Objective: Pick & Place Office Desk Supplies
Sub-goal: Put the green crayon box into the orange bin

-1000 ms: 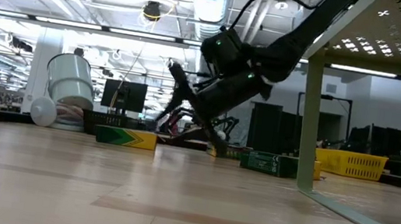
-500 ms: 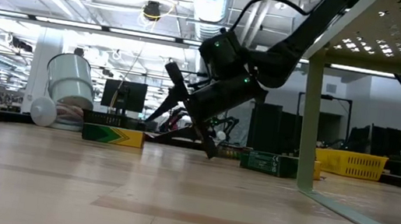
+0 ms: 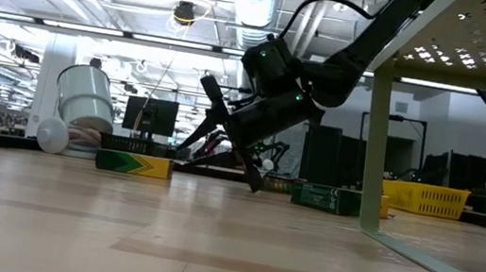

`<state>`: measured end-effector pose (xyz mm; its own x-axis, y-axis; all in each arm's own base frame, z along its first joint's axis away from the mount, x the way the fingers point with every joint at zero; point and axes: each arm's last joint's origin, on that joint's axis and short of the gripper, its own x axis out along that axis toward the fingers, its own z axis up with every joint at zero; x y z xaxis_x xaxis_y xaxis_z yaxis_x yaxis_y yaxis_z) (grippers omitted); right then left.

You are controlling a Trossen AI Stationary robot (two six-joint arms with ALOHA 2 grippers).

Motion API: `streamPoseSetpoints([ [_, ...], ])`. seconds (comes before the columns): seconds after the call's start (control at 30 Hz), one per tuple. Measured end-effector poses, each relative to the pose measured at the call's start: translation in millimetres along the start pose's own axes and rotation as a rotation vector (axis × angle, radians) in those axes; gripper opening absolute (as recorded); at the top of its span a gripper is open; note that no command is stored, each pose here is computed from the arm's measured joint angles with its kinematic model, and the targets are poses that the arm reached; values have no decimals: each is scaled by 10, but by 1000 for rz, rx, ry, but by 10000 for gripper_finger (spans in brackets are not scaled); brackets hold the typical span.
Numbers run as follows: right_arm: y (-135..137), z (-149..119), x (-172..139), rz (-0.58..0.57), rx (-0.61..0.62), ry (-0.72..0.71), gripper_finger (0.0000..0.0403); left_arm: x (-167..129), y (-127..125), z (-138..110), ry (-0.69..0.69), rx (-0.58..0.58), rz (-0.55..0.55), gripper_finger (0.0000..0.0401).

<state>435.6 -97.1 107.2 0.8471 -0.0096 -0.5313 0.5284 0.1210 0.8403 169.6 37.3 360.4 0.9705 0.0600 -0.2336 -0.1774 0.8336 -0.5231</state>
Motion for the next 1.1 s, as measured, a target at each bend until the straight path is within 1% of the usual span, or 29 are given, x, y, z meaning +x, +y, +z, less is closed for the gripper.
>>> streamPoseSetpoints([
  [0.1, 6, 2, 3, 11, -6, -3, 106, -1, -2, 3, -4, -6, -1, 164],
  [0.2, 13, 4, 3, 19, -26, -5, 85, 0, -1, 3, -4, -8, 0, 164],
  [0.3, 13, 3, 3, 20, -39, -2, 49, 0, -2, 4, -5, -11, 0, 164],
  [0.4, 28, 3, 2, 39, -79, 11, 9, 0, -2, 4, -5, -11, -1, 164],
  [0.6, 40, -6, 4, 51, -94, 15, 2, 0, -2, 4, -5, -12, -1, 164],
  [0.7, 99, -48, 8, 98, -112, 11, 1, 0, -2, 4, -5, -12, -1, 164],
  [0.83, 249, -141, -10, 202, -121, 8, 1, 0, -2, 4, -4, -7, -2, 164],
  [0.97, 418, -235, -85, 254, -126, 22, 1, 2, -29, -16, 15, 32, -27, 164],
  [1.1, 637, -294, -252, 301, -160, 21, 0, -25, -75, -130, 106, 104, -38, 164],
])
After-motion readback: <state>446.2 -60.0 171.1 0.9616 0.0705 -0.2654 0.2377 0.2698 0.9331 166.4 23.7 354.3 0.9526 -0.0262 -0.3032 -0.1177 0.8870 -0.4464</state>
